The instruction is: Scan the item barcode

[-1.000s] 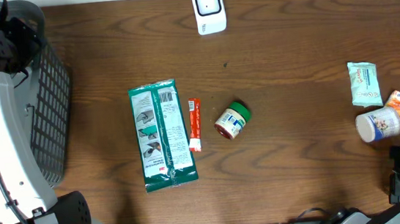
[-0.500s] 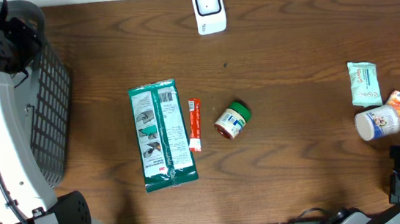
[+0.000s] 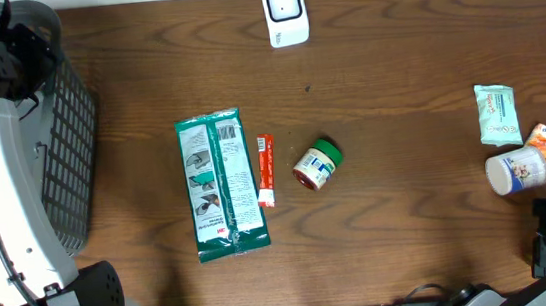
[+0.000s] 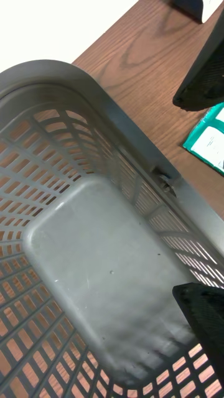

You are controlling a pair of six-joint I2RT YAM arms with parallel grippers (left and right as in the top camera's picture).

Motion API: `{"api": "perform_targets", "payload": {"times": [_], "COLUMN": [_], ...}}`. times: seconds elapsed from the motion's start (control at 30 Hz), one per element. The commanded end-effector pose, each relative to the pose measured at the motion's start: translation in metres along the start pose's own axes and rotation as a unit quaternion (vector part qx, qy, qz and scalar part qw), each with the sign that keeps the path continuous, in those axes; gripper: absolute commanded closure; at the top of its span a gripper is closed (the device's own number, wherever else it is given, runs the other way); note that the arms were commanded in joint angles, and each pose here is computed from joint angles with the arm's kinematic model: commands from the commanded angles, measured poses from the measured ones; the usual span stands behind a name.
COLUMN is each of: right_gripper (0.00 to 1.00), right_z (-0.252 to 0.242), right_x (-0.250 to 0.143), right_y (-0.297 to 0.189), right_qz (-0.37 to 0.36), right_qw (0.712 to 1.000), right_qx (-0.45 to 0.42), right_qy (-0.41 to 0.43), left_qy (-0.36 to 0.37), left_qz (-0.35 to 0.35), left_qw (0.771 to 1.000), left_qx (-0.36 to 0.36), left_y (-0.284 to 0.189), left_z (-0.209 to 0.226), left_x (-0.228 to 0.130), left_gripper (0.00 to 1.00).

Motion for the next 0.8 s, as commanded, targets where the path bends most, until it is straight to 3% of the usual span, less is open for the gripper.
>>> {"api": "perform_targets", "payload": {"times": [0.0, 0.77], "right_gripper": [0.01, 0.02], "right_z": [-0.002, 0.013], "right_x": [0.005, 0.008], "right_y": [-0.001, -0.004], "right_qz": [-0.013, -0.014], "right_qw": [1.0, 0.999], "right_qx": [-0.013, 0.025], "right_qy": [-0.007, -0.031], "left_qy": [-0.001, -0.001], "left_qz": [-0.011, -0.011], "left_qw": [1.0, 1.0], "left_qx": [0.005, 0.005], "left_y": [-0.004, -0.004], "left_z": [0.004, 0.004], "left_x": [0.004, 0.004], "left_gripper": [0.12, 0.12]}}
Point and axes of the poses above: each gripper's point midway between its finger pads, its own y axis out along the fingers, its own z axis along the line the jaws close on, x = y × z, the point moved 1 cm from there along -y, back along the fingers, and after that the axes turned 15 degrees about -y, right-handed, at the moved point
